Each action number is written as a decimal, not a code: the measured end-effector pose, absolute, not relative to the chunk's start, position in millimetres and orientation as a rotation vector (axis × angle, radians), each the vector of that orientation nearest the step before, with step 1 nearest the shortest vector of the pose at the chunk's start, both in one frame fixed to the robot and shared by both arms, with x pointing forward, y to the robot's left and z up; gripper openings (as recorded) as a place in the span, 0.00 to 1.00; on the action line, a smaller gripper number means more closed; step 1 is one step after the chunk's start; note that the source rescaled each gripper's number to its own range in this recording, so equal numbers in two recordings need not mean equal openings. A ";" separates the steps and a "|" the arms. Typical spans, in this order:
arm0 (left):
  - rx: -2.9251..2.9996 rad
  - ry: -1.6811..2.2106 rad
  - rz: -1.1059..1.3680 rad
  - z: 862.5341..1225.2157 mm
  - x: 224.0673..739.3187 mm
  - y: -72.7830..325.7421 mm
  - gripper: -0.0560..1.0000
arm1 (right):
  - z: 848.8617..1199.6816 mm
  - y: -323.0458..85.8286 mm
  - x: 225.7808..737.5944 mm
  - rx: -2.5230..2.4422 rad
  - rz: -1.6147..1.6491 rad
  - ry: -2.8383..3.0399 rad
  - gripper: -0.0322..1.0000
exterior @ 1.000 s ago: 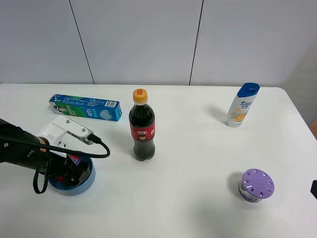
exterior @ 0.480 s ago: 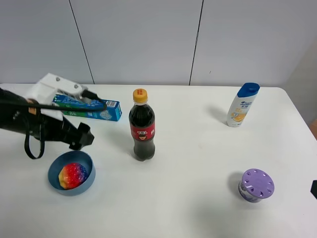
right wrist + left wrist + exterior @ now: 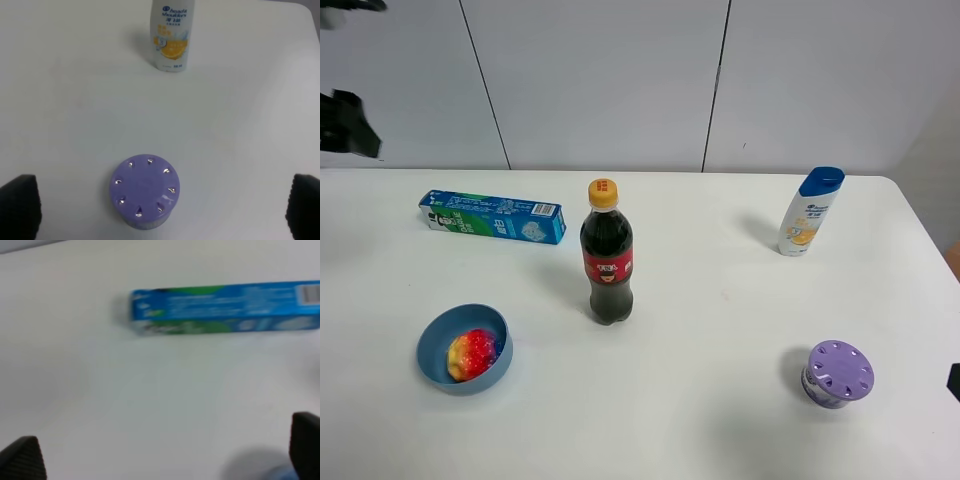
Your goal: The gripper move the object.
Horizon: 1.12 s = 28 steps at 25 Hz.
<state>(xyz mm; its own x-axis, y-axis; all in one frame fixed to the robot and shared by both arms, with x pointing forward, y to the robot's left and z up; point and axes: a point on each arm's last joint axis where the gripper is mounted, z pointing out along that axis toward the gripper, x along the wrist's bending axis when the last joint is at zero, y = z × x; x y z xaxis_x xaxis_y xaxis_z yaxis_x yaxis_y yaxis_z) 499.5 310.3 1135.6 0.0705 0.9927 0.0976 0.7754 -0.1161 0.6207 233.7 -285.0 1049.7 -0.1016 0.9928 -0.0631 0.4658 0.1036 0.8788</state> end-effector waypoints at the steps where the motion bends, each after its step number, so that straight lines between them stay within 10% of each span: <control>1: 1.943 1.779 0.734 1141.2 493.5 319.0 0.99 | 1049.7 -285.0 233.7 1.449 0.932 1.667 1.00; 16: 1.433 1.830 0.946 1222.3 330.9 320.0 0.99 | 1049.7 -285.0 233.7 1.449 0.932 1.667 1.00; 28: 1.378 1.641 1.083 1176.1 243.5 297.0 1.00 | 1049.7 -285.0 233.7 1.449 0.932 1.667 1.00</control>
<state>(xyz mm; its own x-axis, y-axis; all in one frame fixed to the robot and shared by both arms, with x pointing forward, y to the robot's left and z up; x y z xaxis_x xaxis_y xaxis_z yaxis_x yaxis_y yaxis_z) 243.5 297.0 1176.1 -0.1656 0.9861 -0.0115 0.3776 0.0742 0.9230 233.7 -285.0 1049.7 -0.1016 0.9928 -0.0631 0.4658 0.1036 0.8788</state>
